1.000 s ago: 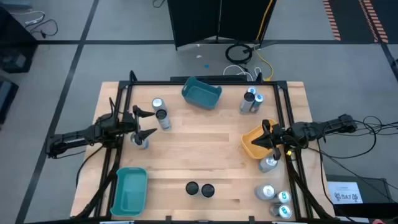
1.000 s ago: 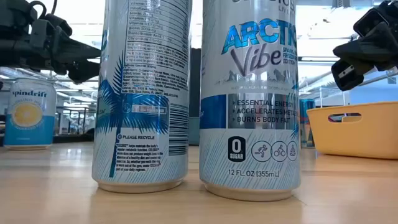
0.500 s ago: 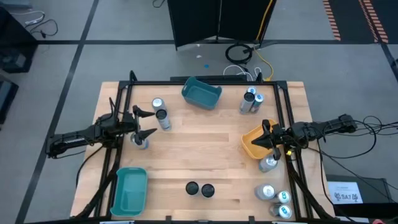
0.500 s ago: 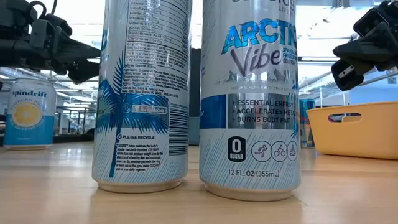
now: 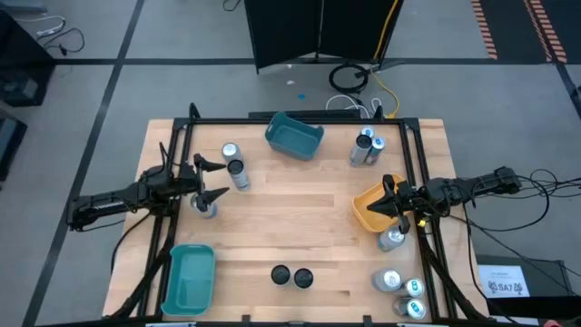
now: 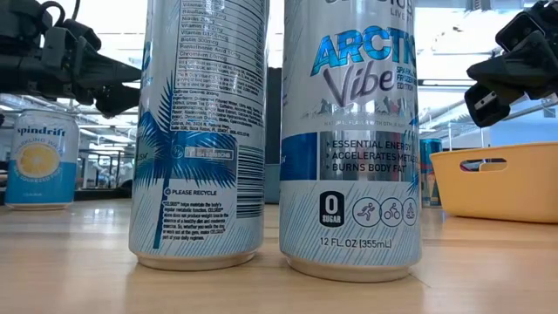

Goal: Sort soda cans

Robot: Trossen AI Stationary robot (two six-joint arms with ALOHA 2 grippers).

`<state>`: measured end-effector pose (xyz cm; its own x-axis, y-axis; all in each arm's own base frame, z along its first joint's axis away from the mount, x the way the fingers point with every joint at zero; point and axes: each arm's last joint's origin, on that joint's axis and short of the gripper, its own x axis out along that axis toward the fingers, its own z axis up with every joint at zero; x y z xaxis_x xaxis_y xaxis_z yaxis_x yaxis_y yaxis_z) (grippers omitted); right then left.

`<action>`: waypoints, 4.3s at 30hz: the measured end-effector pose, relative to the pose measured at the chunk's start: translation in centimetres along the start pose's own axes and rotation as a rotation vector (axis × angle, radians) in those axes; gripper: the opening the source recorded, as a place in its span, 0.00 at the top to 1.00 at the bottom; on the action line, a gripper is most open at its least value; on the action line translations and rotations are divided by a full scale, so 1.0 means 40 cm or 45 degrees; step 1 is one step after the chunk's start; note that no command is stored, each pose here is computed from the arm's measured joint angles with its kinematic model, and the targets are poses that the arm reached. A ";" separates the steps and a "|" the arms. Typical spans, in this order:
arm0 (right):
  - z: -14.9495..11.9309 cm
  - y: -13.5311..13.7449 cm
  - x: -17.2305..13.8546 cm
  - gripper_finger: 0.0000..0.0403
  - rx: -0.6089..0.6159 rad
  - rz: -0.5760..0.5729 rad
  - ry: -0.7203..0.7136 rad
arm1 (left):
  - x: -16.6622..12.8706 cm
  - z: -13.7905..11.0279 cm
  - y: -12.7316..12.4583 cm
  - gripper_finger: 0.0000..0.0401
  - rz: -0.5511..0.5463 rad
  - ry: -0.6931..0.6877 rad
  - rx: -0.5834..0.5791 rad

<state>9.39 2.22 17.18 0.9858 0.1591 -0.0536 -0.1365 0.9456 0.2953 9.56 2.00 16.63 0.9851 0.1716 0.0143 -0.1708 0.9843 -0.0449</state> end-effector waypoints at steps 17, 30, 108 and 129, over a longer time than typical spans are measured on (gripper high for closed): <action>0.000 0.000 0.000 1.00 0.000 0.000 -0.001 | 0.000 0.000 0.000 0.03 0.001 0.000 0.000; 0.000 0.000 0.000 1.00 0.000 0.000 0.000 | 0.000 0.000 0.000 0.02 0.001 0.000 0.000; 0.000 0.000 0.000 1.00 0.000 0.000 -0.001 | -0.027 0.453 -0.005 0.03 0.318 0.145 -0.213; 0.000 0.000 0.000 1.00 0.000 0.000 0.000 | 0.211 0.439 -0.131 0.03 0.611 0.874 -0.892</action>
<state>9.39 2.22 17.18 0.9858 0.1592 -0.0533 -0.1367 0.9456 0.2953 18.38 -0.96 34.51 0.6586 0.2574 -0.7072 -0.7044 0.5415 -0.4589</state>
